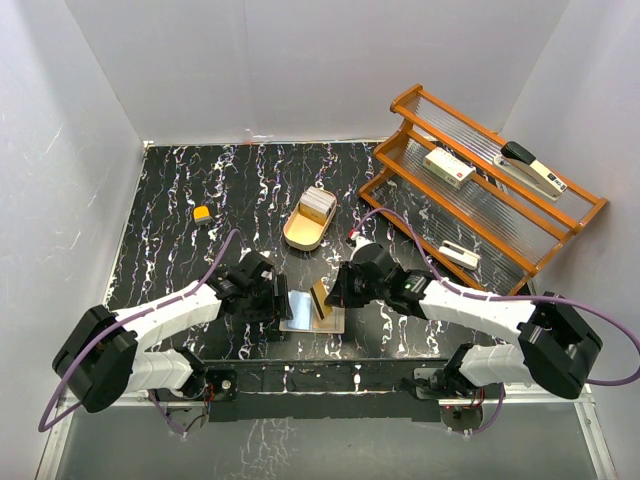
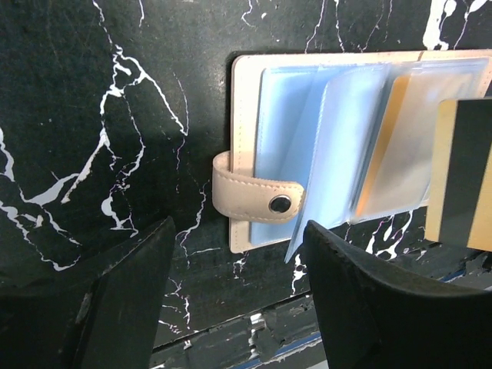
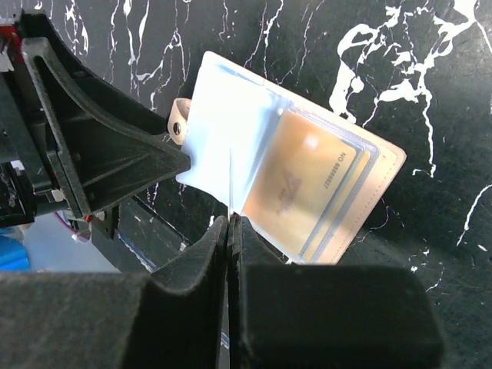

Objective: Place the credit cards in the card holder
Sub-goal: Insert the credit card into the card holder.

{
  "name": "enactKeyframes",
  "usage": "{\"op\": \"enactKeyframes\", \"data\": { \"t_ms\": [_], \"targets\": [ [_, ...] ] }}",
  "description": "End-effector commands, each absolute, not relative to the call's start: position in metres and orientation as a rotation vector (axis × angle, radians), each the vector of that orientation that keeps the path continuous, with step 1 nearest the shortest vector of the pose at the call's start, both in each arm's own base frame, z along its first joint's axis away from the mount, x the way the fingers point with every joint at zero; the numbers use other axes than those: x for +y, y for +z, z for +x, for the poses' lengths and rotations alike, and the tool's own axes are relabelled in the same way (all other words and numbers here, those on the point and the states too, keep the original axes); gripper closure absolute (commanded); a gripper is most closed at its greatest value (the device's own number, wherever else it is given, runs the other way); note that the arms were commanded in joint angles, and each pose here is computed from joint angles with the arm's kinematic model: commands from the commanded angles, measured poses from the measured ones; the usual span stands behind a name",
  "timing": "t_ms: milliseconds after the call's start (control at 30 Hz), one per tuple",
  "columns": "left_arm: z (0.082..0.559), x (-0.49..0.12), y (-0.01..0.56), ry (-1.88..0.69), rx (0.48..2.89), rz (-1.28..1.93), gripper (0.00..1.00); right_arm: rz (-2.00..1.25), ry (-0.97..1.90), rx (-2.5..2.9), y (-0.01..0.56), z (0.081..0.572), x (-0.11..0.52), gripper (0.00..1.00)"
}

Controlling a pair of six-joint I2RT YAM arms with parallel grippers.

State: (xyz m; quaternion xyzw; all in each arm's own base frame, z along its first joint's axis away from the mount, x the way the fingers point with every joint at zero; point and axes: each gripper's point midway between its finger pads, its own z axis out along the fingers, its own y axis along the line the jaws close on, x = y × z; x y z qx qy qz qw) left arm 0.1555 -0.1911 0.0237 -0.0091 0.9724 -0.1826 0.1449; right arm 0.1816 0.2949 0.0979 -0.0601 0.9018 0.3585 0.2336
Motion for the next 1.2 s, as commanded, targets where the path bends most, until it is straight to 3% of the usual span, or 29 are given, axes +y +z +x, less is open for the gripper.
{"op": "enactKeyframes", "data": {
  "t_ms": [0,233,833,1167],
  "targets": [
    [0.157,-0.18,0.012,-0.427,2.812,-0.045,0.33,-0.145,1.021,2.417,0.106,0.187,0.302,1.0],
    [0.16,-0.161,0.01,-0.3,2.791,-0.112,0.33,-0.139,0.96,2.457,0.086,0.186,0.294,1.0],
    [0.163,-0.132,0.02,-0.1,2.749,-0.26,0.44,-0.104,0.989,2.481,0.077,0.182,0.299,1.0],
    [0.165,-0.147,0.033,-0.234,2.725,-0.266,0.45,-0.004,0.942,2.548,0.054,0.179,0.293,1.0]
  ]
}}
